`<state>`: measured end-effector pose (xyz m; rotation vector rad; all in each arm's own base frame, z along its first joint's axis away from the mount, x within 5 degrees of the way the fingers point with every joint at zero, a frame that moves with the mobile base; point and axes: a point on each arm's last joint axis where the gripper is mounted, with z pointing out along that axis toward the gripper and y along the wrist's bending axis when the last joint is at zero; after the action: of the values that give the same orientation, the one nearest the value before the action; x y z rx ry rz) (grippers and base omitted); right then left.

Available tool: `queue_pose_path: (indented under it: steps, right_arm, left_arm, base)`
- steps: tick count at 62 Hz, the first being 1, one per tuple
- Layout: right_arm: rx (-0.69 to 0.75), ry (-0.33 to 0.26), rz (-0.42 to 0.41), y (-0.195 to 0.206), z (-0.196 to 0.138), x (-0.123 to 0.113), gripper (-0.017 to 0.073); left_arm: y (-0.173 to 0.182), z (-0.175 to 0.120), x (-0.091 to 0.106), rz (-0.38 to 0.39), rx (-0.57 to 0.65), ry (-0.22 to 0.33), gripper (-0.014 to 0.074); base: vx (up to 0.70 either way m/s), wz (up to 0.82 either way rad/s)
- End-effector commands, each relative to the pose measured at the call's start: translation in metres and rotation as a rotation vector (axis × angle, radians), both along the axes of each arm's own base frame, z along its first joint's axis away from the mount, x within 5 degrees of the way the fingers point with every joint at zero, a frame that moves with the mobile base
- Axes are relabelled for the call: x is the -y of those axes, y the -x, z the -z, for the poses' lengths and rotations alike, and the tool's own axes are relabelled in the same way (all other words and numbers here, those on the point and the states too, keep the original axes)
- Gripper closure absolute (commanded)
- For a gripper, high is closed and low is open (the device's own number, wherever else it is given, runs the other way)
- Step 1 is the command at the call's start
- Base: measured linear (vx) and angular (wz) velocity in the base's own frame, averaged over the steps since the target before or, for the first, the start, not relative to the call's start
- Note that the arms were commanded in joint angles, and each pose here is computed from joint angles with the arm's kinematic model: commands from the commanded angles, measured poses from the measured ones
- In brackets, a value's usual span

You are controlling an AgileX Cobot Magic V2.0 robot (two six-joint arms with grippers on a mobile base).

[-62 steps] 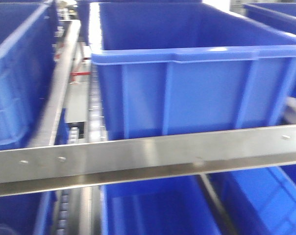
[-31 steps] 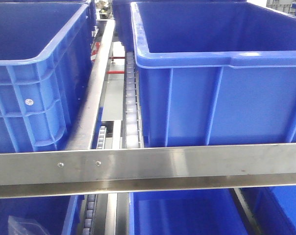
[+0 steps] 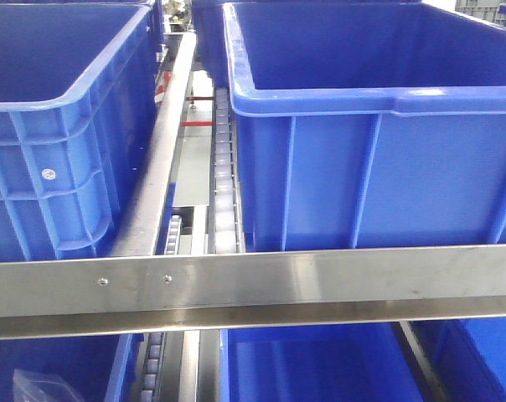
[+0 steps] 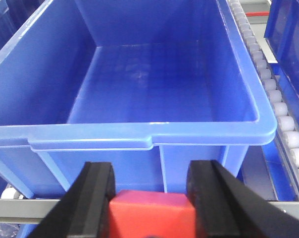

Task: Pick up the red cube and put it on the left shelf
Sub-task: 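Move the right gripper with the red cube down into a blue bin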

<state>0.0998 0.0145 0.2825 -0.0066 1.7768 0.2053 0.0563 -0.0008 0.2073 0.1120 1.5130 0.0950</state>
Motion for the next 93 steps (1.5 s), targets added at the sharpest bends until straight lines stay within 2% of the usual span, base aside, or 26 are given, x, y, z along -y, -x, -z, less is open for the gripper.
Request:
queue_pose_path:
  steps: [1, 93]
  right_arm:
    - [0.113, 0.0, 0.003, -0.0014, -0.0173, 0.0002, 0.0503]
    - [0.132, -0.003, 0.004, -0.0047, -0.0222, -0.0001, 0.0503]
  left_arm:
    - [-0.0003, -0.0007, 0.0003, 0.006, 0.068, 0.005, 0.0488]
    - [-0.0003, -0.0007, 0.0003, 0.006, 0.068, 0.005, 0.0488]
  base:
    - [0.0, 0.0]
    - [0.0, 0.0]
